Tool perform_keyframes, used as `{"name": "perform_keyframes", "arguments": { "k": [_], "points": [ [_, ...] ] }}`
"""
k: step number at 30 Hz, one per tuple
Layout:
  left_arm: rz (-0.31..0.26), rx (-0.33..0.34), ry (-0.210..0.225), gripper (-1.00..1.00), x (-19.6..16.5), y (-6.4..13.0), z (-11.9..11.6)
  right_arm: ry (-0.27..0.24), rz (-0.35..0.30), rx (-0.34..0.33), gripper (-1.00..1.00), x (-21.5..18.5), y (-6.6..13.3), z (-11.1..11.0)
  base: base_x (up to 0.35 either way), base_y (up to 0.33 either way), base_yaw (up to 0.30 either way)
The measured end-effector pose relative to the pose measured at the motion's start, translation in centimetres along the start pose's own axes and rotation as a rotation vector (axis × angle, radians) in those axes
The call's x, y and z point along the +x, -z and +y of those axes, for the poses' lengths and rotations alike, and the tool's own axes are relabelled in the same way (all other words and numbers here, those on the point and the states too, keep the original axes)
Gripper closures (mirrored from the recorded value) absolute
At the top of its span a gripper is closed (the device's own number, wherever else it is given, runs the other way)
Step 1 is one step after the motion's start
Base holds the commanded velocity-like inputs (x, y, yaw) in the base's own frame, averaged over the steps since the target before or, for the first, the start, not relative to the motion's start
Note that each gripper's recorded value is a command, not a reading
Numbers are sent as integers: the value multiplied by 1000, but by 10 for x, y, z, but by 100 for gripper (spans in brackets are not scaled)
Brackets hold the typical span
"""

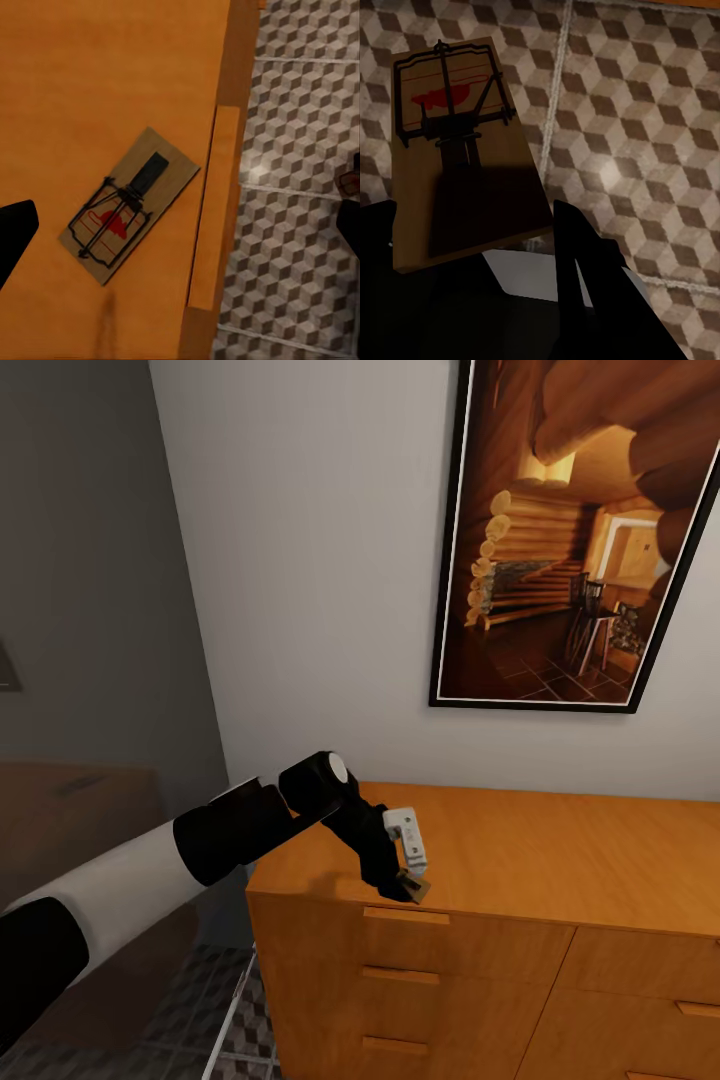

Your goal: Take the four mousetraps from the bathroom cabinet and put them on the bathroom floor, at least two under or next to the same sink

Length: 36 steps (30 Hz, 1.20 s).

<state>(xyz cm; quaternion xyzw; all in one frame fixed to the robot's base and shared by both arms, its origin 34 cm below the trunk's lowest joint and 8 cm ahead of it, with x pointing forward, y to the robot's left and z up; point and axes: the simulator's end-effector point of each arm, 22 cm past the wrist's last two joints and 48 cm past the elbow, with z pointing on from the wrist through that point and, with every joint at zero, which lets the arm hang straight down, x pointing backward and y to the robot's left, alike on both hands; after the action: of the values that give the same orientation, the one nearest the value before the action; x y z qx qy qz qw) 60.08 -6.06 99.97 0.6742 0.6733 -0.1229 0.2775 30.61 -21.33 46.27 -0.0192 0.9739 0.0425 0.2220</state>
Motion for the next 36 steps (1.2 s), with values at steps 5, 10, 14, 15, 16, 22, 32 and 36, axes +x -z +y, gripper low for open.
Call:
{"name": "perform_keyframes", "arguments": {
  "k": [5, 10, 14, 15, 16, 22, 32, 36],
  "points": [
    [-12, 4, -25, -100, -1, 8, -6, 0, 0, -1, 100, 0, 0, 0, 0, 0, 0],
    [-15, -1, -37, -100, 3, 14, -7, 0, 0, -1, 100, 0, 0, 1, 0, 0, 0],
    [-12, -2, -36, -100, 6, 16, -6, -1, 0, -1, 100, 0, 0, 1, 0, 0, 0],
    [-12, -2, -36, -100, 6, 16, -6, -1, 0, -1, 100, 0, 0, 1, 0, 0, 0],
    [-12, -1, -36, -100, 7, 16, -6, -1, 0, -1, 100, 0, 0, 1, 0, 0, 0],
    [-9, 0, -33, -100, 8, 16, -6, -1, 0, -1, 100, 0, 0, 1, 0, 0, 0],
    [-2, 4, -35, -100, 10, 14, -7, 0, 0, -2, 100, 0, 0, 1, 0, 0, 0],
    [3, 8, -38, -100, 11, 12, -9, -1, 10, -3, 100, 2, 0, 2, 0, 0, 0]
  ]
}}
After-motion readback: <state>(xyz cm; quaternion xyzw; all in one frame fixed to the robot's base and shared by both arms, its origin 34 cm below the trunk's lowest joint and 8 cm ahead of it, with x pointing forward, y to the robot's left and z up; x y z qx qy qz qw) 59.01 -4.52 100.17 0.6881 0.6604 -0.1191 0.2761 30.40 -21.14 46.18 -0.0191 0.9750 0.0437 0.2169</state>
